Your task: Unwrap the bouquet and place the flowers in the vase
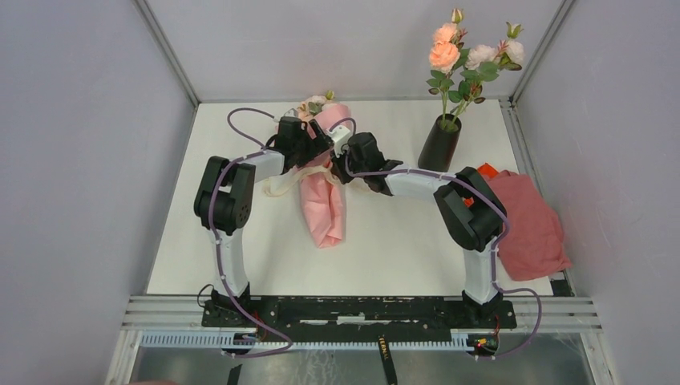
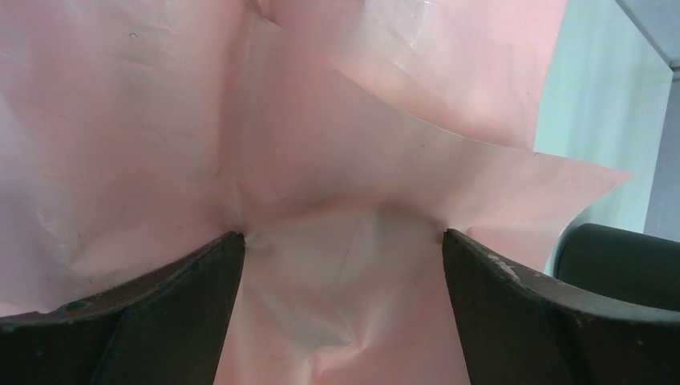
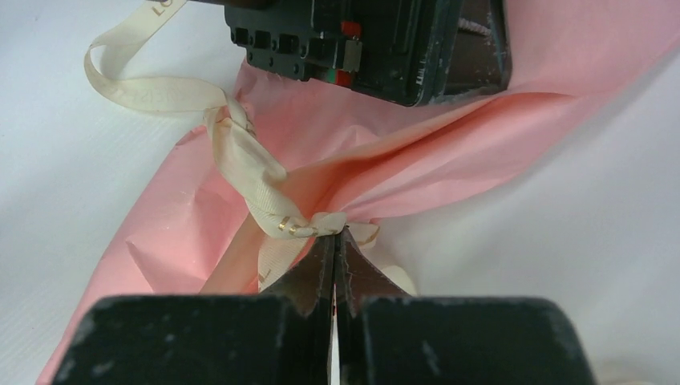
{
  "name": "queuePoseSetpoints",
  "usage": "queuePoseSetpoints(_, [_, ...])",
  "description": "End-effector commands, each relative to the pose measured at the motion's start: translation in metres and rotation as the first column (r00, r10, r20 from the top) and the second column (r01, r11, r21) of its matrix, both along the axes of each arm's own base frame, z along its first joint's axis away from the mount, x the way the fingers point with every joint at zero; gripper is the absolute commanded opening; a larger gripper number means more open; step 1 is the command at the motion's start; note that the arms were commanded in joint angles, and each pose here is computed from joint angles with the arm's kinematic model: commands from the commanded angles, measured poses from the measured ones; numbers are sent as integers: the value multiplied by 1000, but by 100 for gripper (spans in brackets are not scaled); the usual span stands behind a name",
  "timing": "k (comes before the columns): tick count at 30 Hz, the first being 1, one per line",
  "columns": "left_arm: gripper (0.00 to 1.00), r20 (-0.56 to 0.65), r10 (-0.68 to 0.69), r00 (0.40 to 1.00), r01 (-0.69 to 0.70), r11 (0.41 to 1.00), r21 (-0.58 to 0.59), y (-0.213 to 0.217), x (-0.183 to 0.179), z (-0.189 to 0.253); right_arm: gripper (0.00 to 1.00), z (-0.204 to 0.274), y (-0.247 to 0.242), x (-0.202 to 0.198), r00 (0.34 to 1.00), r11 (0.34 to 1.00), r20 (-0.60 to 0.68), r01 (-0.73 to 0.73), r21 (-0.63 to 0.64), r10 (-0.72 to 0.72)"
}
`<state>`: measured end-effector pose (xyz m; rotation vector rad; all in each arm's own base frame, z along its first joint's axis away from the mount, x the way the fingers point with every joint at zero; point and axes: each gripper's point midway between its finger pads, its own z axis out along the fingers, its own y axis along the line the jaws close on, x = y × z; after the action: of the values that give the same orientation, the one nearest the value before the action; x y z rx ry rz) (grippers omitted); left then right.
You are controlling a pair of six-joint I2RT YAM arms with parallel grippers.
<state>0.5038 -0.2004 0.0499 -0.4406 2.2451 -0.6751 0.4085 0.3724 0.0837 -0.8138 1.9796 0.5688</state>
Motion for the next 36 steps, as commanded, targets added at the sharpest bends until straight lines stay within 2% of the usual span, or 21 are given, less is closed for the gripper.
queuePoseSetpoints(1, [99, -48, 4, 999, -3, 1000, 24, 0, -2, -20, 0, 50, -5, 4, 995, 998, 99, 19, 55, -25])
queuePoseSetpoints(11, [99, -55, 69, 996, -64, 995, 82, 18, -8, -31, 0, 129, -48, -1, 955, 986, 255, 134, 94, -154])
queuePoseSetpoints(15, [99, -52, 71, 996, -65, 993, 101, 22, -8, -30, 0, 166, -63, -5, 926, 985, 339, 140, 98, -165])
queuePoseSetpoints(17, [99, -45, 56, 997, -53, 996, 78, 19, -9, -26, 0, 163, -63, -3, 928, 989, 344, 133, 65, -147])
queuePoseSetpoints(18, [99, -42, 51, 998, -48, 997, 67, 17, -9, -24, 2, 157, -62, 0, 931, 990, 335, 135, 45, -142])
queuePoseSetpoints(20, [100, -40, 52, 998, -50, 997, 55, 15, -9, -21, 30, 133, -63, 6, 943, 989, 301, 145, 6, -140])
queuePoseSetpoints(22, [100, -45, 55, 997, -53, 997, 56, 16, -8, -20, 51, 107, -59, 9, 957, 991, 260, 133, -3, -128])
queuePoseSetpoints(23, [100, -46, 56, 997, -54, 997, 56, 16, -8, -20, 56, 97, -58, 10, 962, 992, 242, 129, -7, -123])
queuePoseSetpoints(26, [100, -55, 46, 997, -43, 998, 47, 14, -10, -22, 61, 76, -43, 9, 980, 998, 188, 63, -12, -59])
queuePoseSetpoints(31, [100, -75, 25, 997, -24, 1000, 6, 6, -13, -31, 61, 59, -25, 14, 990, 1000, 141, 12, -1, -11])
queuePoseSetpoints(36, [100, -81, 38, 996, -36, 999, 25, 10, -14, -36, 61, 52, -10, 11, 993, 999, 113, -32, 18, 30])
